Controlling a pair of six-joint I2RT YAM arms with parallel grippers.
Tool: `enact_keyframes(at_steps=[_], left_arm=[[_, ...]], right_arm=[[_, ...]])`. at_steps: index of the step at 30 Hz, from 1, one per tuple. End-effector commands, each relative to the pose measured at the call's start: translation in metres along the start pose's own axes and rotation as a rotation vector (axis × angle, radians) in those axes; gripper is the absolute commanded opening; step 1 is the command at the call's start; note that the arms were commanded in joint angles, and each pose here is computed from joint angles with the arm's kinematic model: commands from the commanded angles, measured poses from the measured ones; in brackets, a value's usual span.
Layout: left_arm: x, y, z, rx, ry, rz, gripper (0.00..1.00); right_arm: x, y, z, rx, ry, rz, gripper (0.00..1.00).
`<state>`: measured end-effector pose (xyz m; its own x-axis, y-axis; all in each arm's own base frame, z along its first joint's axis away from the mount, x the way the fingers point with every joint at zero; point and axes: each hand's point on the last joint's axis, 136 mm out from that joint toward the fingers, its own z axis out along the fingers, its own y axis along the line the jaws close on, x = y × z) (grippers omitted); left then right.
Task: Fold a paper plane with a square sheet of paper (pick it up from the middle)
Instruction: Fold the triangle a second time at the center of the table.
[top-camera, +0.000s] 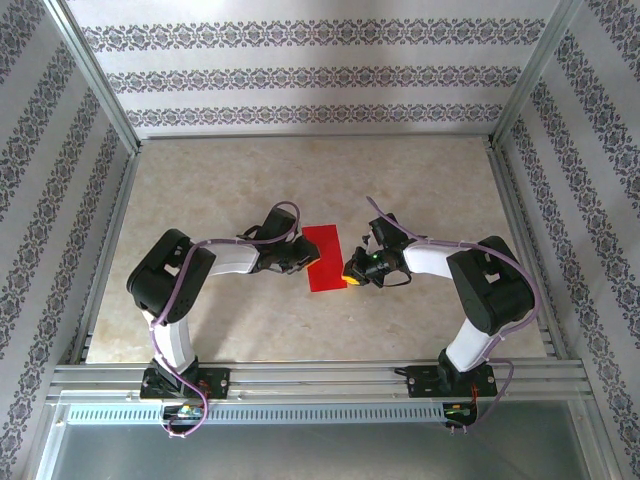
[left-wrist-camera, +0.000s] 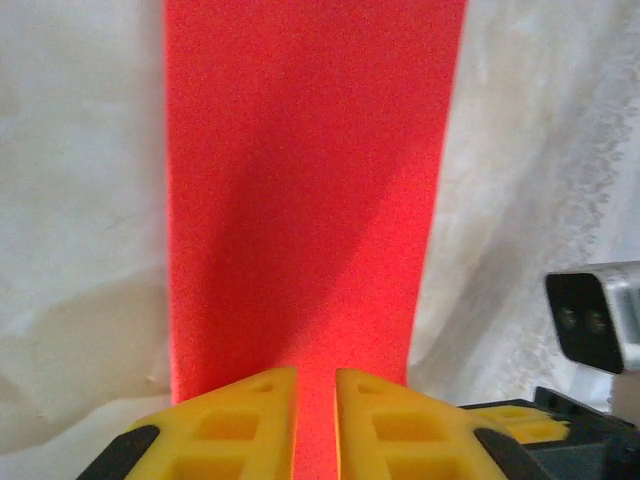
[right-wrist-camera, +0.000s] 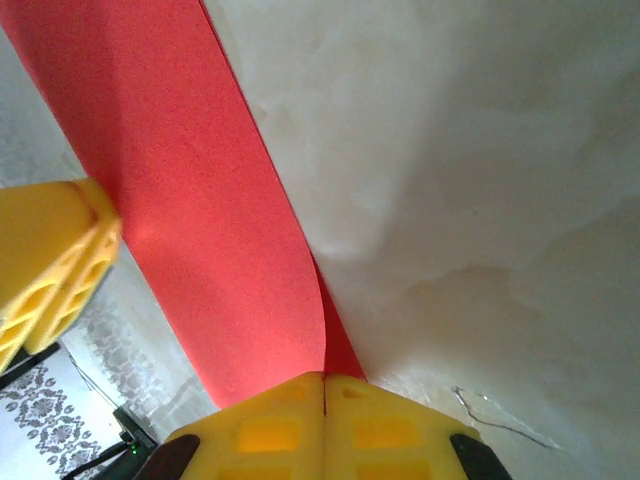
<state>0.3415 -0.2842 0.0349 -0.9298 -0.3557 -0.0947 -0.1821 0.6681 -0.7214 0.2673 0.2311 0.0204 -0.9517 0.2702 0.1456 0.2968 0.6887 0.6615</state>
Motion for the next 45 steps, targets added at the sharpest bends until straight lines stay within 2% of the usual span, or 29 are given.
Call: enact_keyframes(at_steps=[1,11,27,36,45], left_arm=[[-0.014,-0.010,-0.008,0.016,-0.031,0.044,0.19],[-0.014,0.015,0.006,-0.079,0.001,0.029,0.16],[-0.006,0.034,0.014,-0.112,0.024,-0.009,0.14],[-0.009,0.020,0.011,-0.077,0.028,0.012,0.14],[-0.023,-0.003,-0.008,-0.034,-0.021,0.045,0.15]], right_arm=[[0.003,-0.004,-0.007,0.017,0.001,0.001,0.00],[0.003,0.007,-0.014,-0.007,0.002,-0.008,0.00],[-0.011,0.051,-0.013,-0.087,-0.011,-0.075,0.00],[-0.018,0.062,0.012,-0.053,0.004,-0.109,0.00],[-0.014,0.050,0.024,0.015,0.032,-0.131,0.00]])
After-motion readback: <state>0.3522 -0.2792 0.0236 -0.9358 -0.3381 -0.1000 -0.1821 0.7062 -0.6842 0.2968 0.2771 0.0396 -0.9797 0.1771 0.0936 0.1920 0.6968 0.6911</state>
